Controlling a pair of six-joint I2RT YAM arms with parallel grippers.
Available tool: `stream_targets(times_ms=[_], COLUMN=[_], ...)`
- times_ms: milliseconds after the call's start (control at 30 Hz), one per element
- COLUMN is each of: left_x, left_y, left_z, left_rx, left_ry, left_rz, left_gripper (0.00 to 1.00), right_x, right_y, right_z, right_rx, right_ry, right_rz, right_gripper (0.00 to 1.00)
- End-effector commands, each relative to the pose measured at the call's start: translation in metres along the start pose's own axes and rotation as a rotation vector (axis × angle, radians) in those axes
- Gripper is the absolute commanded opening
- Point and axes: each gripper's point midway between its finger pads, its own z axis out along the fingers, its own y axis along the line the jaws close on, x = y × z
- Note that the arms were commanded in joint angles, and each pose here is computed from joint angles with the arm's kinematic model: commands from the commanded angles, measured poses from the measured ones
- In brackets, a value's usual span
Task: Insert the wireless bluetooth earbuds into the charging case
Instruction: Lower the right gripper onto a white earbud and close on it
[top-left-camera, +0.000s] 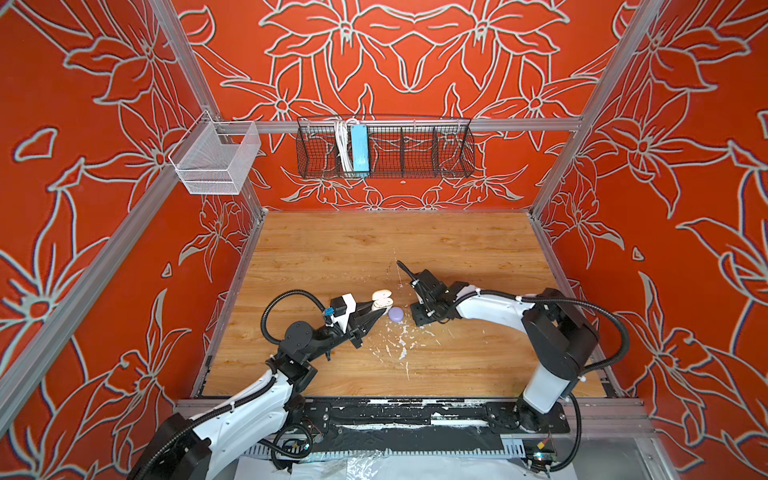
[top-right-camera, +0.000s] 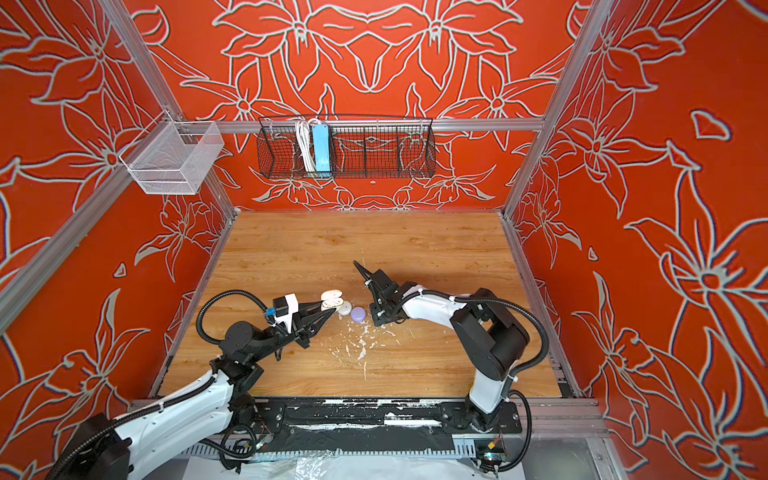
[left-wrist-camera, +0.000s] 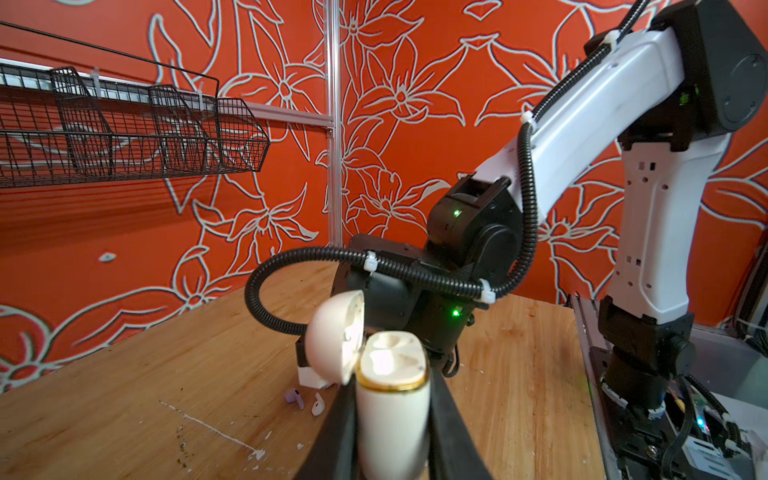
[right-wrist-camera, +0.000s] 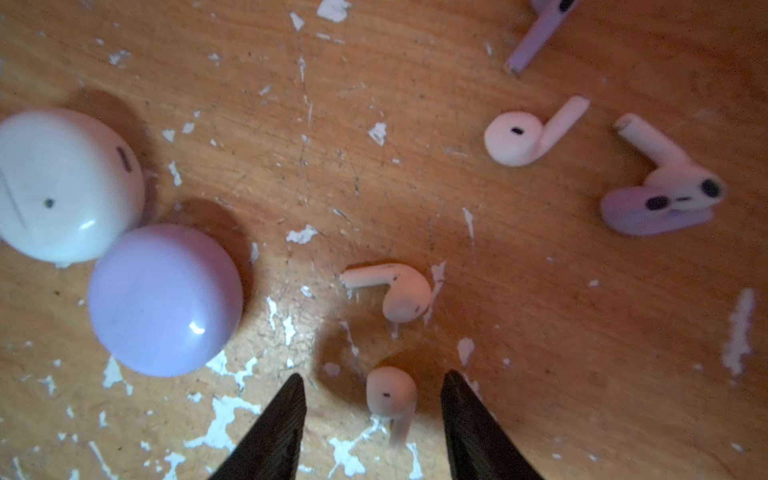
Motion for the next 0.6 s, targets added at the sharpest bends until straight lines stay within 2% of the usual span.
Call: stream_targets(times_ms=[0, 333, 567], left_x=[0.000, -0.002, -0.003], left_y=[-0.002, -0.003, -0.004], left_z=[-0.001, -0.002, -0.001], left_rx=[0.000, 0.003, 0.004], left_ry=[-0.003, -0.005, 0.001], left_rz=[0.023, 0.035, 0.038], left_gripper=[0.00, 0.00, 0.00], right_x=[0.002, 0.009, 0.014], right_y=[-0.001, -0.008, -0.010], right_z=[0.002, -0.005, -0.006], right_rx=[0.008, 0.048, 0.071], right_ry=[0.038, 0.080, 0.134], right_rz=[0.001, 0.004, 0.033], right_gripper=[0.53, 0.47, 0.46])
